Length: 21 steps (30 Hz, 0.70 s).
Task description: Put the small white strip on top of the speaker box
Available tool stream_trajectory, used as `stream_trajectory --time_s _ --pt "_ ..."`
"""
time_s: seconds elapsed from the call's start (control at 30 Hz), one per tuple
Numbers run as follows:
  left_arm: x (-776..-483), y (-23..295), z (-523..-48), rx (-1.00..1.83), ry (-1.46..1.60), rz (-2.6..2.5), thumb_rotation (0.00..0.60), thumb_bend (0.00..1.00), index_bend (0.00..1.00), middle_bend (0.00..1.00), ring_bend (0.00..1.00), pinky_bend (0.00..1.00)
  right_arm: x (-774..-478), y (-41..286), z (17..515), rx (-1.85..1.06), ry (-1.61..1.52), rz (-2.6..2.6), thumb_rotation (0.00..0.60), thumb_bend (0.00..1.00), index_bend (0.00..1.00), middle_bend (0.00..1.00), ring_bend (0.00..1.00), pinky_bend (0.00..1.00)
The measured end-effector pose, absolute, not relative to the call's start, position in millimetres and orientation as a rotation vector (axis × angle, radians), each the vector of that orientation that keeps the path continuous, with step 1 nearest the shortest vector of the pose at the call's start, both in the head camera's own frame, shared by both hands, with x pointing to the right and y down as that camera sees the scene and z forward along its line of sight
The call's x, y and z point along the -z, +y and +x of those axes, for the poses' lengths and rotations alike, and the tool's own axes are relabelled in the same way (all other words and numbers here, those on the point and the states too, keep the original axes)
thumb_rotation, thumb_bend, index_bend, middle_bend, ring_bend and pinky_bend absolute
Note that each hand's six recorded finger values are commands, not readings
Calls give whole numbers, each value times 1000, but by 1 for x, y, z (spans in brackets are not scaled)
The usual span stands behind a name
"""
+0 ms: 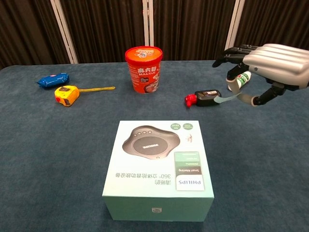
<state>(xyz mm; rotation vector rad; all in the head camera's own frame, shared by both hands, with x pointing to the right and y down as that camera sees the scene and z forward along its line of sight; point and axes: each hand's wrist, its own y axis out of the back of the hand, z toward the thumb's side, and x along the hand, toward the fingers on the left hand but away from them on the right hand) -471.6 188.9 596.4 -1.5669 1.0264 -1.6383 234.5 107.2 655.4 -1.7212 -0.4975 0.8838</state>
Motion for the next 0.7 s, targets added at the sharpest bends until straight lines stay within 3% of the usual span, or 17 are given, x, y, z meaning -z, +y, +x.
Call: stream_trajectory --time_s 0.27,0.6,0.7 --pt "-597 189 -472 1642 1025 -1574 600 0 0 0 0 0 -619 132 174 -669 -318 -1643 600 470 717 135 0 0" --pt "-597 189 -472 1645 1026 -1578 600 0 0 0 0 0 -626 144 125 -604 -207 -1534 600 468 708 135 0 0" --pt "-597 188 -472 1644 1029 -1580 600 0 0 0 0 0 -627 148 118 -599 -198 -1534 600 464 608 120 0 0"
